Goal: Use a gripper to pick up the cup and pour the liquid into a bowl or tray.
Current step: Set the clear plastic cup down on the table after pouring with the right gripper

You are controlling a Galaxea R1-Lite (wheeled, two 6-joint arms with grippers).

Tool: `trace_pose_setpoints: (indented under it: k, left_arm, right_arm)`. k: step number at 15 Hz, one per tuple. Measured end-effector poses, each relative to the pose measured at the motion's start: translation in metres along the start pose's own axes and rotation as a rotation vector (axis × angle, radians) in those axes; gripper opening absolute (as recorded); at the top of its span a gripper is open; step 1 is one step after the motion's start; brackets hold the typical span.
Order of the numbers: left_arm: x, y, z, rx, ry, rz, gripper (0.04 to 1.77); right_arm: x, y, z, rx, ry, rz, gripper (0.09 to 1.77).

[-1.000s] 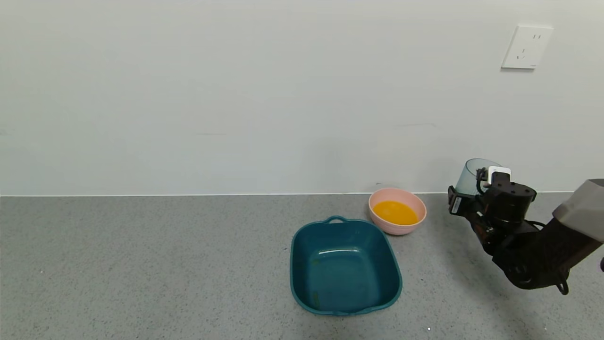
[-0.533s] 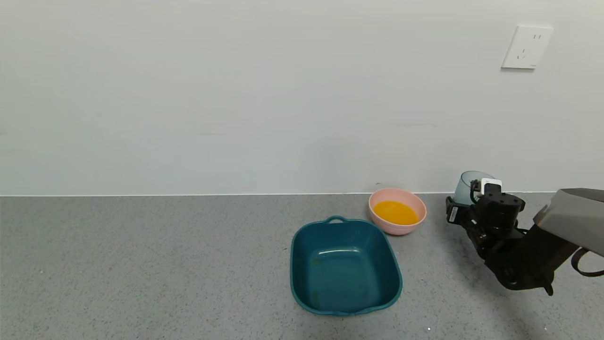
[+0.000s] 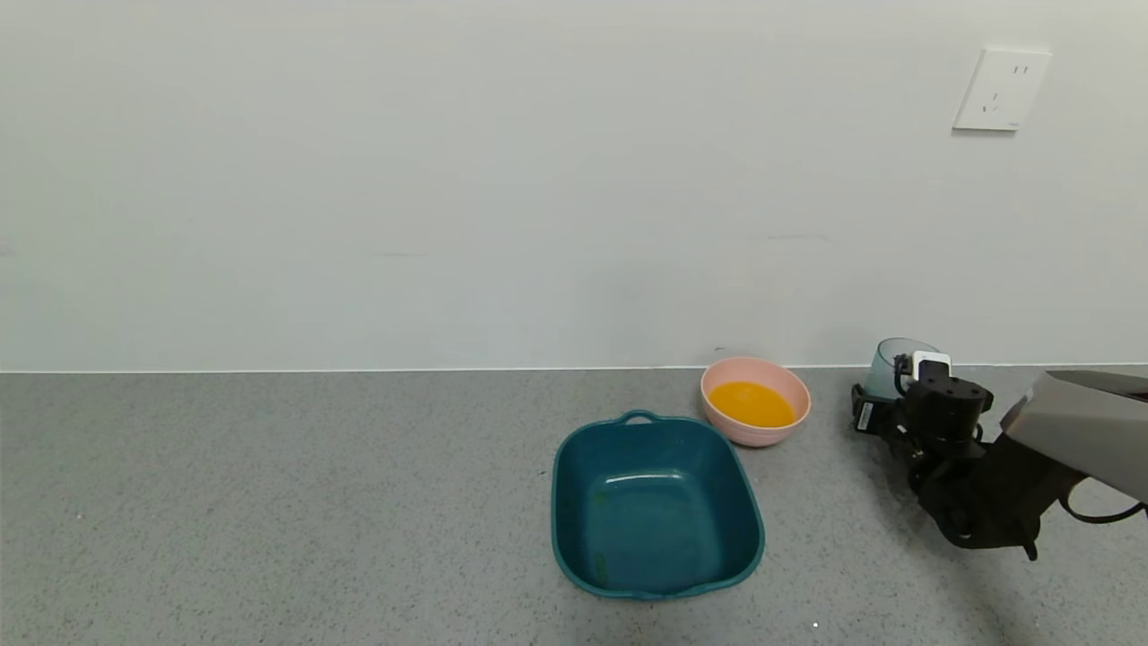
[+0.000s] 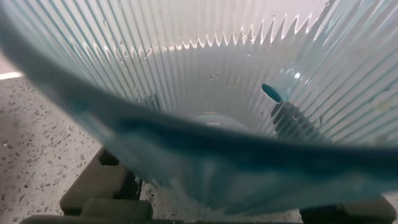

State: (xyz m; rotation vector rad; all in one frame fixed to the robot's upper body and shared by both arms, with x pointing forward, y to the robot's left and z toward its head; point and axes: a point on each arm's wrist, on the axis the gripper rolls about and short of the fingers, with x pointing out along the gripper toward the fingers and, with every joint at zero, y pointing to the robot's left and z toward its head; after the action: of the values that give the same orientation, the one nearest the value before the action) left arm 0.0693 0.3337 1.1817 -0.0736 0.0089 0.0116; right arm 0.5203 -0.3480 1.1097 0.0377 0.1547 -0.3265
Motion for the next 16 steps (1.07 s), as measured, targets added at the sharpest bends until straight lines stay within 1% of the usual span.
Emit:
trace_pose_setpoints:
  k: [4,6,16]
  left_arm:
    - [0.000,0.000,0.000,0.000,0.000,0.000,1.72]
    - [0.000,0.000,0.000,0.000,0.000,0.000,1.72]
    - [0.000,0.000,0.000,0.000,0.000,0.000,1.72]
  right_arm:
    - [0.006,-0.003,-0.008,-0.005,0.021,-0.010,1.34]
    - [0.006,-0.003,-0.009,-0.006,0.023,0.000,1.34]
    - [0.006,-0.002,-0.015,-0.011,0.042,0.002,1.34]
